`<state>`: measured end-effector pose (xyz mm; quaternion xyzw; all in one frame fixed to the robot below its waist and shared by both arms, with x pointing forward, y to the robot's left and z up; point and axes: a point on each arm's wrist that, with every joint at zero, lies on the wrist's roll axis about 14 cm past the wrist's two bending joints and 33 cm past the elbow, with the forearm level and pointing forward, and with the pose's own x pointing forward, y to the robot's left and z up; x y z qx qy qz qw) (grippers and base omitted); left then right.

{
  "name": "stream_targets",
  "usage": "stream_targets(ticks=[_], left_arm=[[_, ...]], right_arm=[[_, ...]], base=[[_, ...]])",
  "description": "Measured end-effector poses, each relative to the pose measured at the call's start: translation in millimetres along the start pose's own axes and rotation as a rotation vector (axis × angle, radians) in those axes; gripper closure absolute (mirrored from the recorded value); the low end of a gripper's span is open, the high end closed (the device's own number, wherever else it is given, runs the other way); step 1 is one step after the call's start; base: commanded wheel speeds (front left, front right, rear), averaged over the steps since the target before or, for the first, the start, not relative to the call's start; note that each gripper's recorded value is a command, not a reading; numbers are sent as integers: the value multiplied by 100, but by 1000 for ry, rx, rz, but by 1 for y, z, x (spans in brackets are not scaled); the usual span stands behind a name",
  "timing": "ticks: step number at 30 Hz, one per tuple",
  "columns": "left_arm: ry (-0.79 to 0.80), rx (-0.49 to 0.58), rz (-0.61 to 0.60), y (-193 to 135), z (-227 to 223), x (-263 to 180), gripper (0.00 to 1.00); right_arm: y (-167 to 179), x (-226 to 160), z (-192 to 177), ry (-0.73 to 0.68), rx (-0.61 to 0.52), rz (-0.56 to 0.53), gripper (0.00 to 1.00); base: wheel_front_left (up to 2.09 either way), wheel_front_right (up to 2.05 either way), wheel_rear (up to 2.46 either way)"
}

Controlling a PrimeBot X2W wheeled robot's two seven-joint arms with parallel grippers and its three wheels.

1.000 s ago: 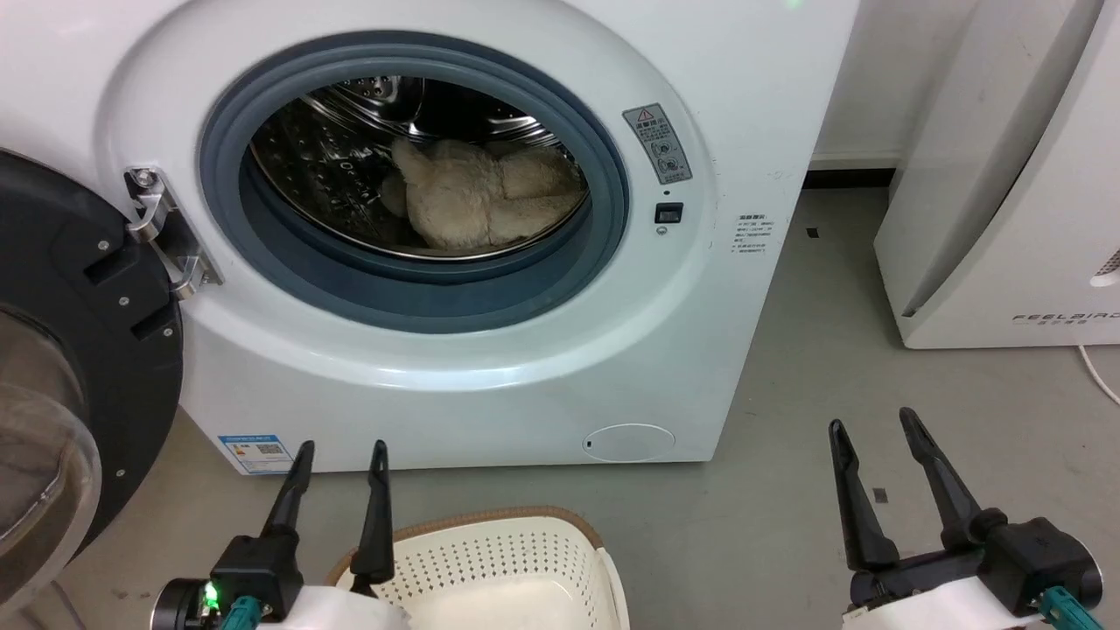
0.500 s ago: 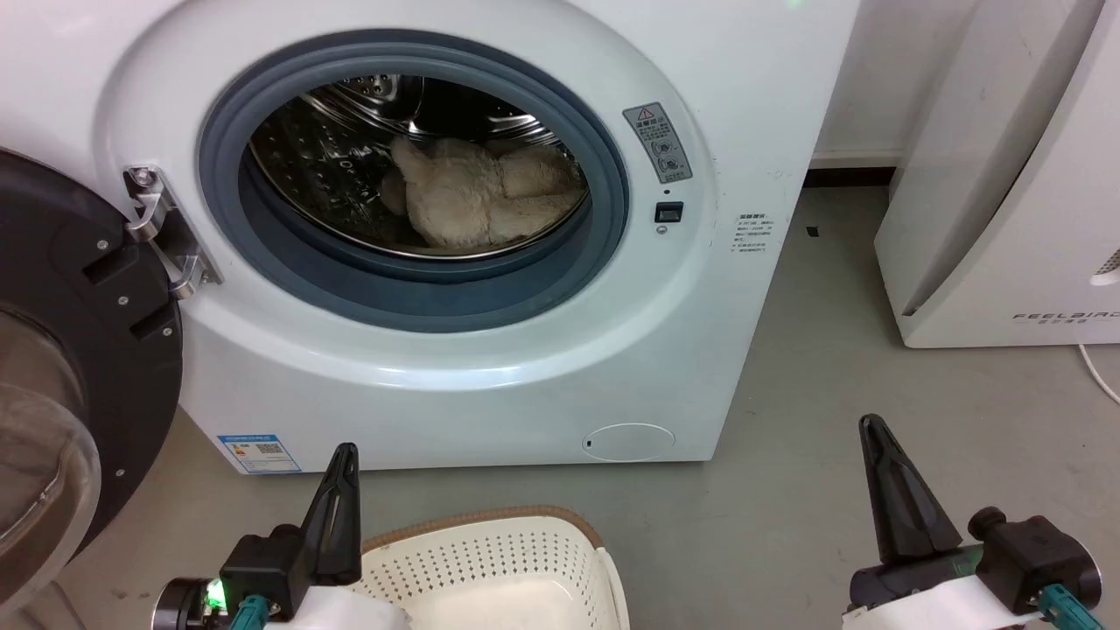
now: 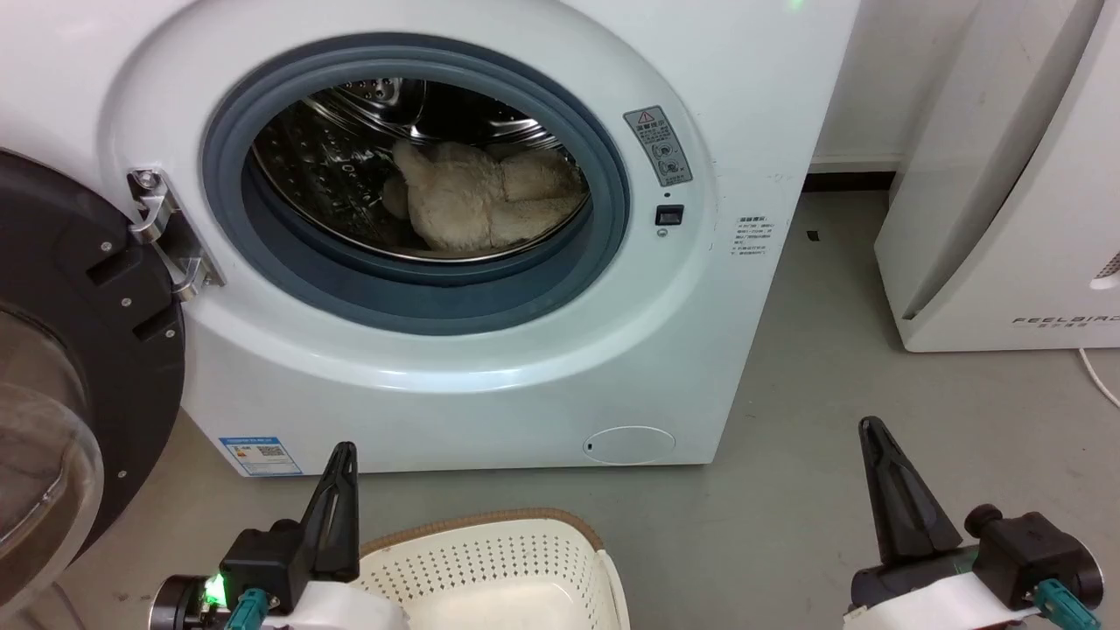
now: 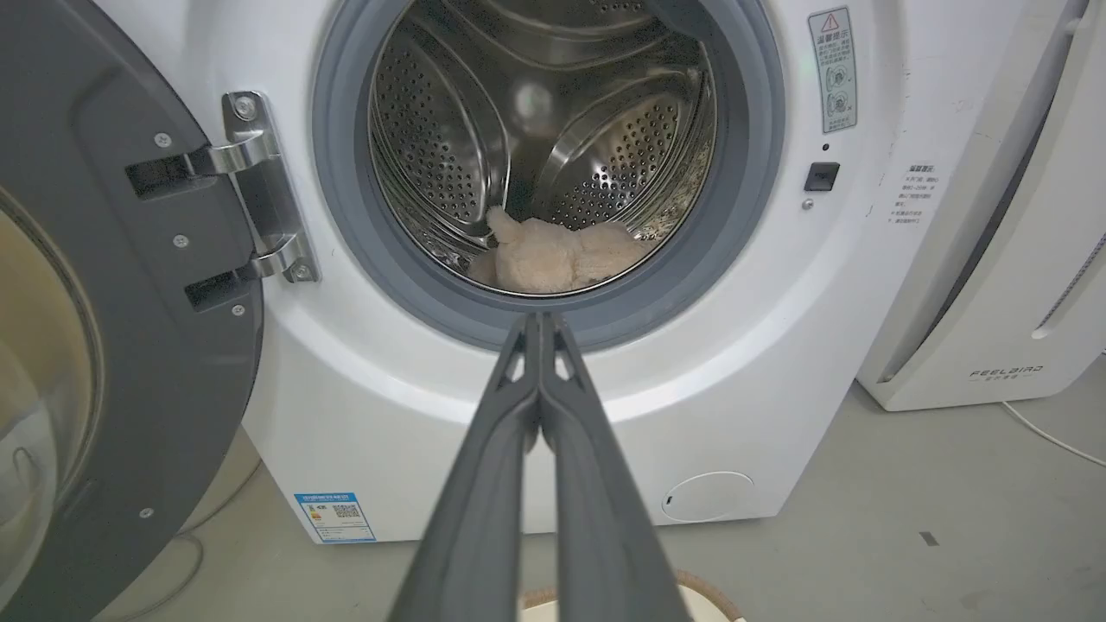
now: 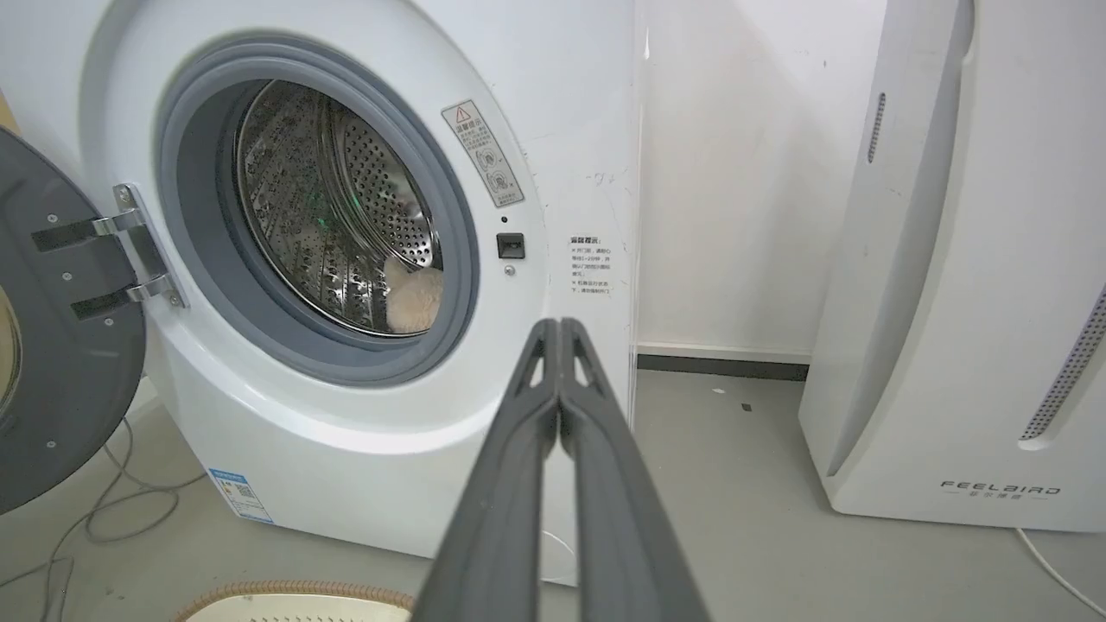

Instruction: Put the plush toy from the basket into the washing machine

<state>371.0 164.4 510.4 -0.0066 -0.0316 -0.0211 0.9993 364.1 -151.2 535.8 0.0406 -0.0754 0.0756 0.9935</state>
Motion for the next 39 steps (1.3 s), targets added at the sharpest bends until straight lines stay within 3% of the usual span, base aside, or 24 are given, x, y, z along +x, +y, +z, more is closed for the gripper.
stream_targets(ticks=[39], left_arm=[[24, 17, 12, 3, 5, 0, 100]], right_arm=[[-2, 0, -5, 66, -36, -2, 100]], base=[[0, 0, 0]])
